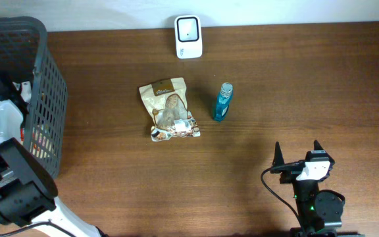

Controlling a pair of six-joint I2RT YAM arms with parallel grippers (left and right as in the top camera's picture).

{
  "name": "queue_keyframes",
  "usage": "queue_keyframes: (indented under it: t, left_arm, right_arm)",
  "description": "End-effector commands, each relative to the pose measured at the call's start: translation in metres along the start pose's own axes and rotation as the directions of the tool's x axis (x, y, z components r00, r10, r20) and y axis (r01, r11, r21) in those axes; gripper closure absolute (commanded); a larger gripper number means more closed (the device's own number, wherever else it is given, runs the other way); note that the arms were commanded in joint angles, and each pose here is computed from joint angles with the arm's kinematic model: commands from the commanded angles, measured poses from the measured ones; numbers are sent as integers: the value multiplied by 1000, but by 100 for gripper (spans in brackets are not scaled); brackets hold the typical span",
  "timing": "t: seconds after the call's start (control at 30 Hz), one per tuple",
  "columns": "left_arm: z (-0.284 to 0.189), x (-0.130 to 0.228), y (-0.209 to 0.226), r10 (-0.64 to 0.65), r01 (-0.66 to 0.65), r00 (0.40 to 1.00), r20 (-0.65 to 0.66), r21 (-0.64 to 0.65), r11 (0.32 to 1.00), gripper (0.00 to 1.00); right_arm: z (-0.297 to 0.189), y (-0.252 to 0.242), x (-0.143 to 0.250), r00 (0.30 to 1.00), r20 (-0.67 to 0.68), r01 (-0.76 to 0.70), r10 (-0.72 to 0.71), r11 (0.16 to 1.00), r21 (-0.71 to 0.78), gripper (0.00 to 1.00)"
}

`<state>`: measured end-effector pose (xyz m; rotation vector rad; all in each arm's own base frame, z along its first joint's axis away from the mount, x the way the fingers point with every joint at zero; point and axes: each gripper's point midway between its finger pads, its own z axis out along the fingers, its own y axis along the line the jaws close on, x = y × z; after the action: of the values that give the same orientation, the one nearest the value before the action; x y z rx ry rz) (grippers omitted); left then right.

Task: Scan the item barcode
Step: 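Reach into the basket and grasp the yellow printed snack bag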

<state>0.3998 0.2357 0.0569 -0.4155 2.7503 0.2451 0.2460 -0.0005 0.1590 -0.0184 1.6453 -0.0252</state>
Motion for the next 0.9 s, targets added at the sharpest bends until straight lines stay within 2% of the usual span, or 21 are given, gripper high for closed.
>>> queue_keyframes:
  t: [0.0,0.17,0.27,0.37,0.57,0.7,0.8,0.87]
  left_arm:
    - [10,9,-8,25,-25,999,-30,20,1000,16]
    - [24,31,17,23,-40,991,-132,-127,991,16]
    - [26,36,24,23,-50,987,-158,-168,985,16]
    - [26,35,24,23,-49,988,-154,-169,984,37]
    - [25,32,24,17,-42,989,-147,-171,984,98]
    - [5,7,30,-104,90,992,-64,-193,977,100]
    - [-23,-21,27,-117,119,993,20,-139,983,100]
    - [-58,-51,21,-151,160,980,126,-67,985,100]
  right_arm:
    - [0,-2,4,1000,-5,2,-2,1000,8,2]
    - [0,-2,4,1000,-5,2,-2,1000,8,2]
    - [0,-2,4,1000,-5,2,-2,1000,8,2]
    - [0,-2,4,1000,-5,2,-2,1000,8,2]
    - [0,-2,4,1000,-5,2,-2,1000,8,2]
    - [0,-2,4,1000,-5,2,-2,1000,8,2]
    - [0,-2,4,1000,-5,2,-2,1000,8,2]
    - [0,-2,4,1000,-5,2,-2,1000,8,2]
